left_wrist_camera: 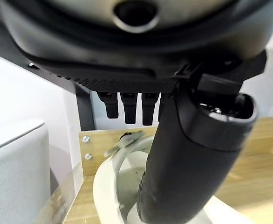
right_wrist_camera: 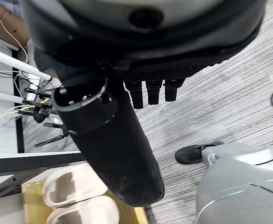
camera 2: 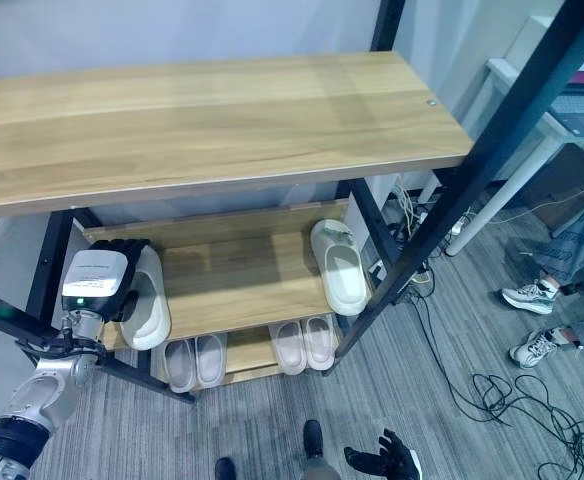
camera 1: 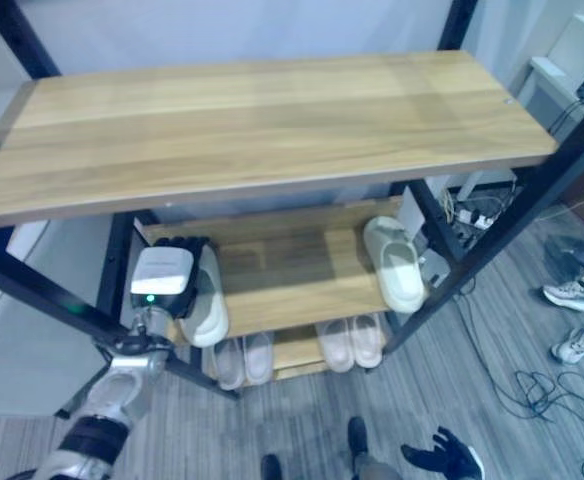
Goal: Arrange the slippers neatly on the shoe rack.
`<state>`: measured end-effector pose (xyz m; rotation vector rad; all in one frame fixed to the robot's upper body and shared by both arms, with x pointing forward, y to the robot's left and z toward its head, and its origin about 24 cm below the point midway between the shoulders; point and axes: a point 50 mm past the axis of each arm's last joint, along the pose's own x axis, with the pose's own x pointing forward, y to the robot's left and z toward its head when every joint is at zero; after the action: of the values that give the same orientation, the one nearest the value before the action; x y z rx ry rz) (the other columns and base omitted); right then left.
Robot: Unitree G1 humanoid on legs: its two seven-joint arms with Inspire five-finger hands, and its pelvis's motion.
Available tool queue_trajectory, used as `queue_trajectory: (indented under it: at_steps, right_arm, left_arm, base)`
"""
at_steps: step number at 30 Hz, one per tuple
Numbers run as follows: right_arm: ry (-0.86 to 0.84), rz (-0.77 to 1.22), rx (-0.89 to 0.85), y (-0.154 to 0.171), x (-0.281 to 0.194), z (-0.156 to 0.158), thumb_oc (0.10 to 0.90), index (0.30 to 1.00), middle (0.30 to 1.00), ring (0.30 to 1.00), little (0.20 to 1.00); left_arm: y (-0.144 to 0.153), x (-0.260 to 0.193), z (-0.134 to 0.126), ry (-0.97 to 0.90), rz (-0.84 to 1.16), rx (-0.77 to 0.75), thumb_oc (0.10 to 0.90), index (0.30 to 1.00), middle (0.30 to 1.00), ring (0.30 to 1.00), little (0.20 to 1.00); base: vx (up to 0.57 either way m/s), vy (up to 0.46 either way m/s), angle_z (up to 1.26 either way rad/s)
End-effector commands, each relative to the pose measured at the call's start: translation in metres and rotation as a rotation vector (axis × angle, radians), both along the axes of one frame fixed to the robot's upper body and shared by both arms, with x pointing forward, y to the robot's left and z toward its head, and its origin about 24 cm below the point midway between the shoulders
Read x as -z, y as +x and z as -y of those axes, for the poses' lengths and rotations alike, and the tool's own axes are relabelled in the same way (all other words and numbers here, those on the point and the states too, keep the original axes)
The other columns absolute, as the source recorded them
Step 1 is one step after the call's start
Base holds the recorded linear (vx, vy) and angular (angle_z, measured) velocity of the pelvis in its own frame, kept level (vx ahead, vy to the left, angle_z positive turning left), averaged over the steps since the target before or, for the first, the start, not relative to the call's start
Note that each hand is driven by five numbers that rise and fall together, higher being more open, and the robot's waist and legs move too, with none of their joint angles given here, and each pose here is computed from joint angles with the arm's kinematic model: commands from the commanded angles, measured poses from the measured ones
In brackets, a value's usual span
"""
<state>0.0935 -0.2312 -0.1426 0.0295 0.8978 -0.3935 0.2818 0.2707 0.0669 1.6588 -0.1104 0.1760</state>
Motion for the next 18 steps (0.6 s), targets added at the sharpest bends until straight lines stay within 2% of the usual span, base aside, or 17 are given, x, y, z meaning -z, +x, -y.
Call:
queue_trajectory:
  at_steps: [1,2,3,5,6,14,17,18]
  right_arm:
    - [-0.098,0.130,-0.020,0.029,-0.021,0.025,0.800,0.900,0.900,0.900,0.900]
    - [-0.100,0.140,-0.026,0.032,-0.022,0.025,0.800,0.900,0.900,0.900,0.900]
    - [-0.101,0.155,-0.033,0.035,-0.024,0.024,0.800,0.900,0.900,0.900,0.900]
    - [-0.101,0.162,-0.046,0.036,-0.025,0.022,0.800,0.900,0.900,0.900,0.900]
    - [-0.103,0.170,-0.061,0.038,-0.026,0.019,0.800,0.900,0.900,0.900,0.900]
    - [-0.102,0.189,-0.069,0.040,-0.027,0.016,0.800,0.900,0.900,0.900,0.900]
    - [-0.102,0.211,-0.054,0.042,-0.029,0.014,0.800,0.900,0.900,0.900,0.900]
    - [-0.102,0.211,-0.052,0.042,-0.029,0.014,0.800,0.900,0.900,0.900,0.900]
  left_arm:
    - [0.030,-0.063,0.007,0.033,0.269,0.024,0.800,0.900,0.900,0.900,0.900]
    - [0.031,-0.060,0.011,0.023,0.261,0.034,0.800,0.900,0.900,0.900,0.900]
    - [0.033,-0.060,0.016,0.011,0.264,0.050,0.726,0.789,0.789,0.789,0.789]
    - [0.035,-0.062,0.022,-0.003,0.276,0.069,0.529,0.493,0.493,0.493,0.493]
    - [0.036,-0.064,0.030,-0.017,0.301,0.104,0.400,0.300,0.300,0.300,0.300]
    - [0.042,-0.068,0.060,-0.068,0.346,0.213,0.400,0.300,0.300,0.300,0.300]
    - [0.042,-0.059,0.088,-0.108,0.333,0.320,0.400,0.300,0.300,0.300,0.300]
    - [0.042,-0.059,0.088,-0.108,0.334,0.321,0.400,0.300,0.300,0.300,0.300]
  base:
    - [0.00,0.000,0.00]
    - [0.00,0.000,0.00]
    - [0.00,0.000,0.00]
    - [0.01,-0.004,-0.02]
    - [0.01,-0.015,-0.06]
    - [0.01,-0.011,-0.06]
    - [0.04,-0.021,-0.03]
    - [0.00,0.000,0.00]
